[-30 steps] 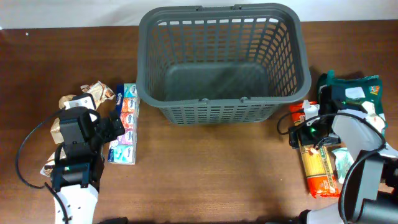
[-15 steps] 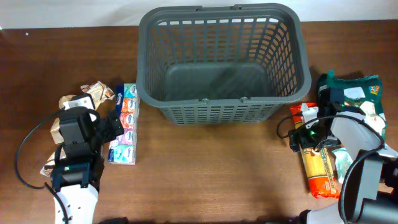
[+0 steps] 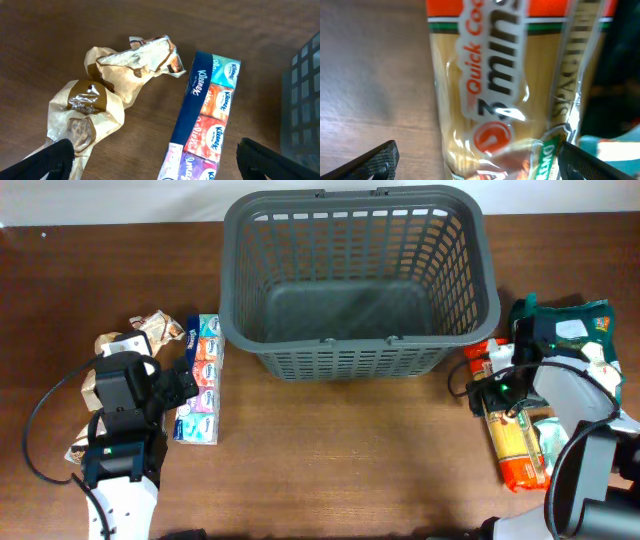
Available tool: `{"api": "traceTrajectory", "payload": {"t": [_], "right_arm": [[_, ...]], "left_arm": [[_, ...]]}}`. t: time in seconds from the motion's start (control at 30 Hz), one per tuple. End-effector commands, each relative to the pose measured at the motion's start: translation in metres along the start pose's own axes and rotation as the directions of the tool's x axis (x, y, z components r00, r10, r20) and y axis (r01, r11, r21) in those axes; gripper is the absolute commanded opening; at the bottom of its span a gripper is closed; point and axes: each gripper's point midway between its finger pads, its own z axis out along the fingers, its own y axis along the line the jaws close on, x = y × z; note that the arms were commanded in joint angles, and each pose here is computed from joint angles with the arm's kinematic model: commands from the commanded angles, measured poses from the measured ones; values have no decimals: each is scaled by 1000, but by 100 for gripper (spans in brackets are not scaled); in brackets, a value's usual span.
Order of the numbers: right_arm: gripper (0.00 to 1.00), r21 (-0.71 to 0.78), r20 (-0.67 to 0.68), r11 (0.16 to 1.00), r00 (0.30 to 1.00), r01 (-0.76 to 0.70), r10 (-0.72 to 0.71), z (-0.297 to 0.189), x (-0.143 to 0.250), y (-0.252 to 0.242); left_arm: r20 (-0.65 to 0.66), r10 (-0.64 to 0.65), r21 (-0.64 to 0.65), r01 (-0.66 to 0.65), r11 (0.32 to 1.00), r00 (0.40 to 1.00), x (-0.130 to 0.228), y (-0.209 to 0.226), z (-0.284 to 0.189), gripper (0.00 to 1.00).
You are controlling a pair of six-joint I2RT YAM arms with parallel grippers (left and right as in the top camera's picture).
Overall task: Pack container
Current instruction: 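Lower the right gripper and grasp the red spaghetti packet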
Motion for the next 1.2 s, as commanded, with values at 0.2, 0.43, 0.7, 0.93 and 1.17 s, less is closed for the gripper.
{"api": "traceTrajectory", "payload": {"t": [0.2,0.43,0.7,0.93,1.17], "right_arm": [[99,93,11,996,1000,6,-7,-7,-9,-28],[99,47,26,997,998,-56,55,-6,-4,-37],[99,-15,52,998,997,-61,62,-6,-8,-28],[99,-30,77,1000,997,-3,5,-7,-23,-4],[99,45,43,999,999,14,-16,-6,-18,-11]], "left_arm": [[-10,-3,-15,3,1000,1000,3,3,2,99],[-10,-3,-15,3,1000,1000,3,3,2,99],[-9,-3,-15,3,1000,1000,3,3,2,99],[-9,-3,-15,3,1000,1000,3,3,2,99],[-10,-3,-15,2,1000,1000,3,3,2,99]]}}
